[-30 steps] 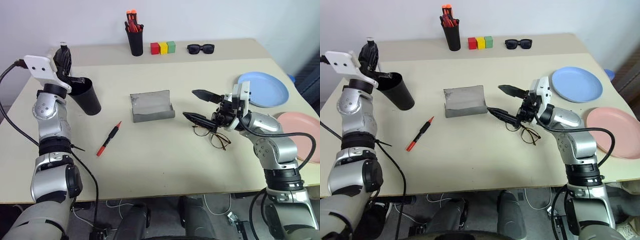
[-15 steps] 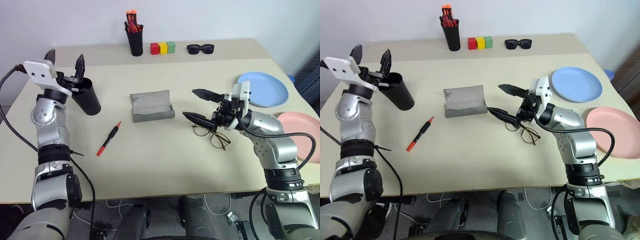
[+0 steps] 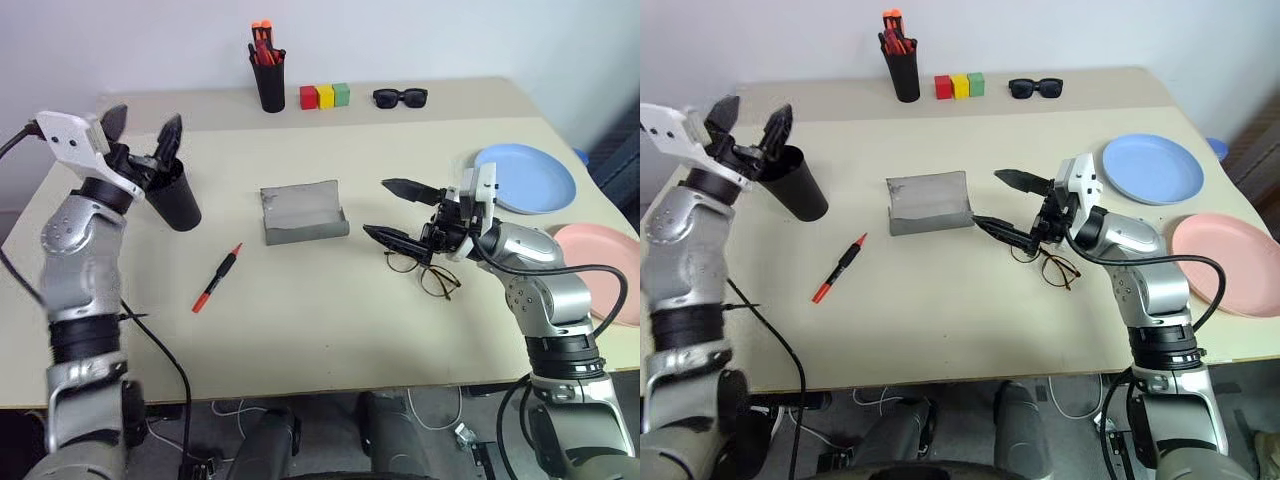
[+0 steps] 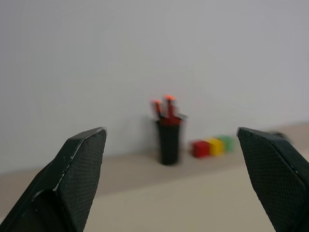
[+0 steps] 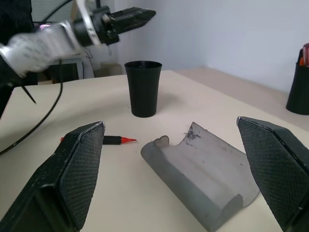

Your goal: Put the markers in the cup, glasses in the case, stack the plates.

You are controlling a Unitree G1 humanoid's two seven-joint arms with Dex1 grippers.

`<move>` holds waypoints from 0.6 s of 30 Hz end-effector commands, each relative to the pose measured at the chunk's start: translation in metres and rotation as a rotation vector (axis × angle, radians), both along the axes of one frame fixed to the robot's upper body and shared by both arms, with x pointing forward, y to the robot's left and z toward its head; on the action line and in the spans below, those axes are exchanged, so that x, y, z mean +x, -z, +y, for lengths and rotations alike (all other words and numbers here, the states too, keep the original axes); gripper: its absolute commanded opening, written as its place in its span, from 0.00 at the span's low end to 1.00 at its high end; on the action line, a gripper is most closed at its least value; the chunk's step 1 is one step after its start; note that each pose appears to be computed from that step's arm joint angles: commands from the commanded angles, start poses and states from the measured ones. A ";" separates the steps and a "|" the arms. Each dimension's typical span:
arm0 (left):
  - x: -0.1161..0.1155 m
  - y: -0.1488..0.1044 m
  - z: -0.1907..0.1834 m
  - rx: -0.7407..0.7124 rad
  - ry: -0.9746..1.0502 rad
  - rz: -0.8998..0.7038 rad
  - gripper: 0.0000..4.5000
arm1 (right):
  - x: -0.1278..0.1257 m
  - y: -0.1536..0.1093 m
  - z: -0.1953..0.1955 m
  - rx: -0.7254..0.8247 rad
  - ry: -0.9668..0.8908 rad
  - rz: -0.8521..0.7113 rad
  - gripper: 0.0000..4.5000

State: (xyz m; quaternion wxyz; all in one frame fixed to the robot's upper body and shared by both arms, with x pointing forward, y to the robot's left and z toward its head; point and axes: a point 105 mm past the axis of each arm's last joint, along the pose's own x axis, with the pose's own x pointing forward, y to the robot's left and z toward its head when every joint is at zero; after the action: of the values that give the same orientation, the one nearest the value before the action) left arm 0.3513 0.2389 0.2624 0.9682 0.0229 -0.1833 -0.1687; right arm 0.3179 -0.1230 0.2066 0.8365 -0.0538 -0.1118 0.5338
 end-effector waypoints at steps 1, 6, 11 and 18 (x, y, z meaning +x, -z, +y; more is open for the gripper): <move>-0.030 0.005 -0.028 0.060 0.126 0.128 0.99 | -0.003 -0.009 -0.003 0.006 0.007 -0.049 1.00; -0.045 0.060 -0.043 0.154 0.106 0.431 0.99 | -0.004 -0.009 -0.004 -0.001 -0.003 -0.043 1.00; -0.043 0.103 -0.042 0.245 0.002 0.648 0.99 | -0.006 -0.004 -0.003 -0.024 -0.019 -0.025 1.00; -0.020 0.120 -0.046 0.303 -0.012 0.798 0.99 | -0.028 0.019 -0.010 -0.124 -0.100 0.091 1.00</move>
State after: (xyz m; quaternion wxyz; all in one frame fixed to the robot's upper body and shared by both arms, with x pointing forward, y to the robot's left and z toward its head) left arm 0.3279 0.1902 0.1417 0.9508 0.0925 0.2274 -0.1889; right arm 0.2969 -0.1372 0.1754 0.8204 -0.0610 -0.0234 0.5681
